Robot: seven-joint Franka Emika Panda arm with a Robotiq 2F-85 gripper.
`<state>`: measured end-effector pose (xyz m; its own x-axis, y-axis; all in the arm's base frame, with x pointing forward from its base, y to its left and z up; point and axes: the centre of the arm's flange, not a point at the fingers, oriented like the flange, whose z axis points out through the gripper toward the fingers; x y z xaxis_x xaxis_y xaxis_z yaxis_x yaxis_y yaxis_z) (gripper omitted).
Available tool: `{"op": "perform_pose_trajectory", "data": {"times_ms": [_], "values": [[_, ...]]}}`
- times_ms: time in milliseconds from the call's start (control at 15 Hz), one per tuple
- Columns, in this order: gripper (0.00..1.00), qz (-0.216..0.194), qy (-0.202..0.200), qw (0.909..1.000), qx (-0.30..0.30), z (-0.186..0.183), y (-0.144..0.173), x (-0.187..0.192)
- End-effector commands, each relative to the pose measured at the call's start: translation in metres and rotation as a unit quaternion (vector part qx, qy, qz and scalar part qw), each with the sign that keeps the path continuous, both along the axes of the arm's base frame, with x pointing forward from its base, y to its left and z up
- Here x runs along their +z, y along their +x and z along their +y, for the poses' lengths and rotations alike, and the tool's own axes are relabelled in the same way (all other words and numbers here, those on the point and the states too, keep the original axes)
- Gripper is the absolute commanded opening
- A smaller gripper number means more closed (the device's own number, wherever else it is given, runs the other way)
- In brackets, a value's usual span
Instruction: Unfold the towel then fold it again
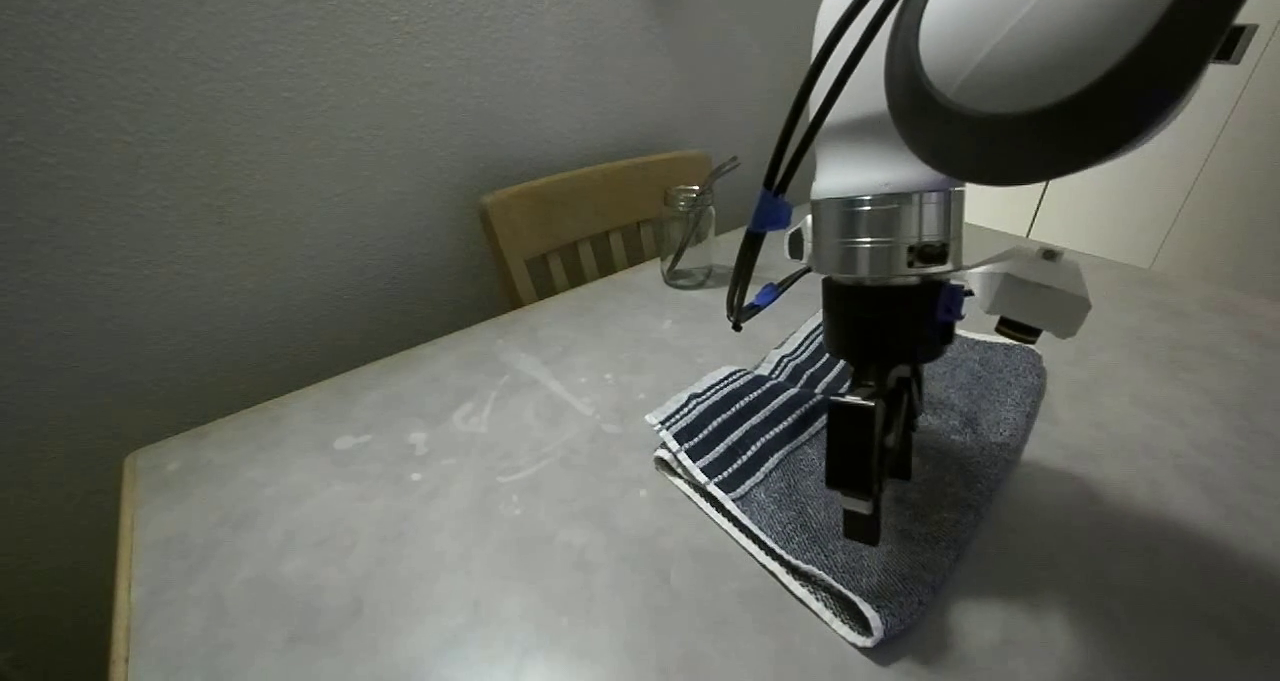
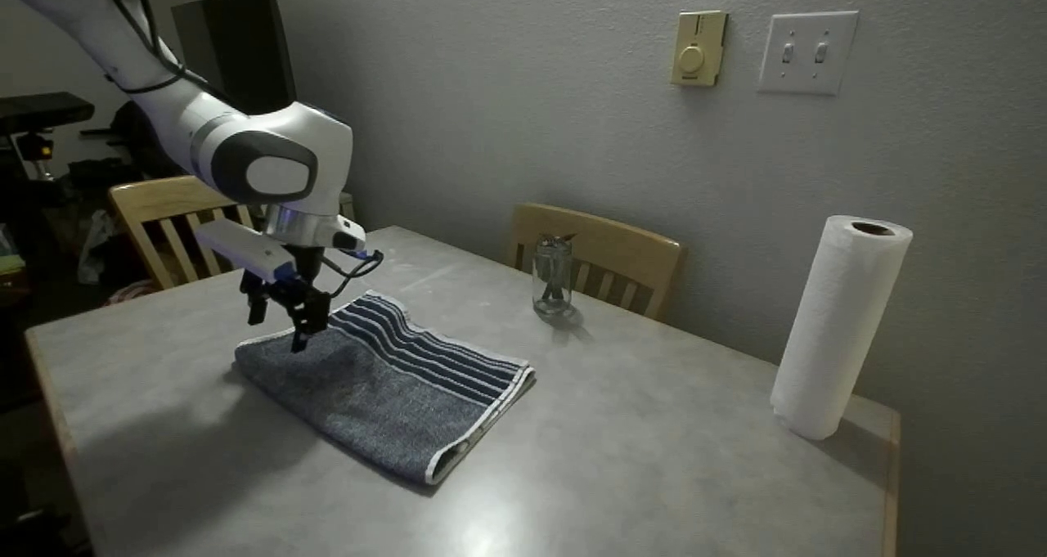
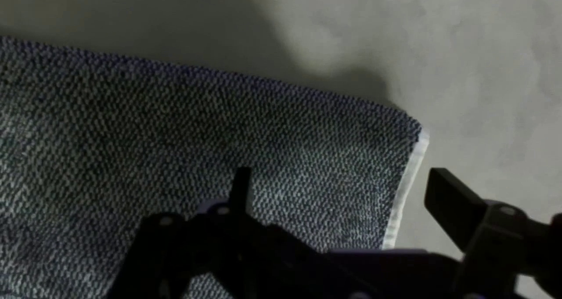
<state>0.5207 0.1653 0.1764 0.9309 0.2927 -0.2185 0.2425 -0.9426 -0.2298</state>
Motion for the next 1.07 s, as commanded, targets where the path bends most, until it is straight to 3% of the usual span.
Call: {"op": "perform_pose_trajectory", "data": {"times_ms": [0, 467, 1000], "values": [[1.0, -0.014, -0.047, 0.9987, -0.016, 0.022, 0.029, -0.004], [1.0, -0.048, -0.083, 0.9935, -0.062, 0.061, 0.079, -0.007], [1.0, -0.044, -0.129, 0.985, -0.106, 0.081, 0.081, -0.007]]}}
